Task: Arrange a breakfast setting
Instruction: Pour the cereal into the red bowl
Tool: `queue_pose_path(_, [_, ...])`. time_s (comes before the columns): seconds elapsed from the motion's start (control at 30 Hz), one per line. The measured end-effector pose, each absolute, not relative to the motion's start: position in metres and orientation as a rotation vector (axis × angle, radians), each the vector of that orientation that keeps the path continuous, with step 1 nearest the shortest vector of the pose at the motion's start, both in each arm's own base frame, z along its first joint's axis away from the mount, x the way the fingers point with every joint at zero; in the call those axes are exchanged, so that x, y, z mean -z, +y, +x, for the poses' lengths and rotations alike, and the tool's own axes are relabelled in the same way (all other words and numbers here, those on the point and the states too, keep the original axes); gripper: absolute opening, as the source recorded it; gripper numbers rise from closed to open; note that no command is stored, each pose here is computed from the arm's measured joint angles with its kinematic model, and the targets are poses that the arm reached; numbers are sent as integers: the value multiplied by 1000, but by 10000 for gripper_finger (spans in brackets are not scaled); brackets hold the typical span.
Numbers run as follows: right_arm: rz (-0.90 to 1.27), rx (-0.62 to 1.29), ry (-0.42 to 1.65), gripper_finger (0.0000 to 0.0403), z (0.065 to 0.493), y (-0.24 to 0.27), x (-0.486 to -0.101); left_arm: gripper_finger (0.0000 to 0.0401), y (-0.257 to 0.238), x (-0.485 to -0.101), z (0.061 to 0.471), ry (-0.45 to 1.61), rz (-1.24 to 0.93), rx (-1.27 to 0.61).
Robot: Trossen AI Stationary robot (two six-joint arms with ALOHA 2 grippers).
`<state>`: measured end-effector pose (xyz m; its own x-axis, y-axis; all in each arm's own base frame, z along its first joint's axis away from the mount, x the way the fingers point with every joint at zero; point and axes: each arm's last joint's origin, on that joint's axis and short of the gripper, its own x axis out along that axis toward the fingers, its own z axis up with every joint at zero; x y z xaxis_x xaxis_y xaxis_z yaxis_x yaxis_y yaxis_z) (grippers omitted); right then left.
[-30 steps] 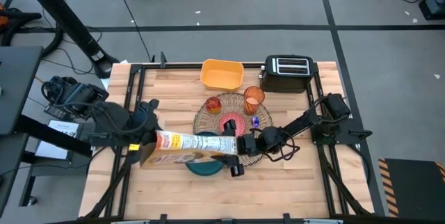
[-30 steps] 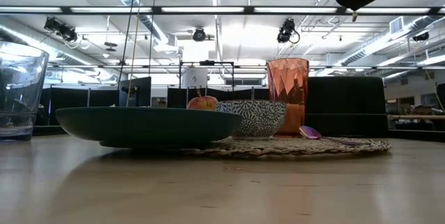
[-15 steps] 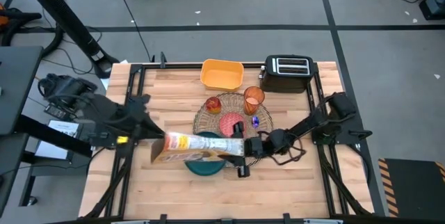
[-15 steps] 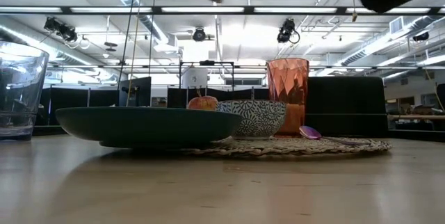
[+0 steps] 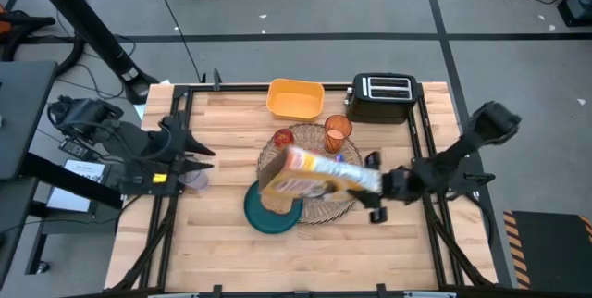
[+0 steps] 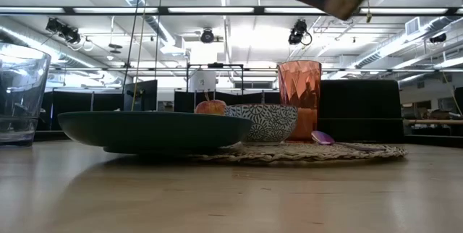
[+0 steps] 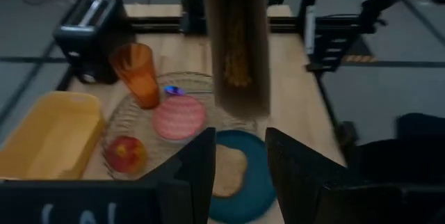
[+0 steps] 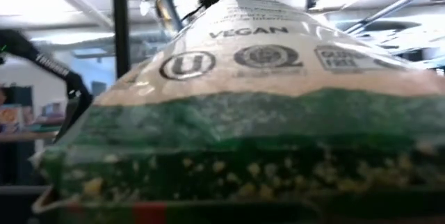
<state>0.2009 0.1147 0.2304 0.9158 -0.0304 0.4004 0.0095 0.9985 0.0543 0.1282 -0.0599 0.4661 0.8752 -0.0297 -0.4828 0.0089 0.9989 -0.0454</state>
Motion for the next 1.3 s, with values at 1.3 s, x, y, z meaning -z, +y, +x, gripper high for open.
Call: queue_pose_path(1.3, [28,2,-177,201,67,43,-220,134,-73,-326,210,384,-137,-148])
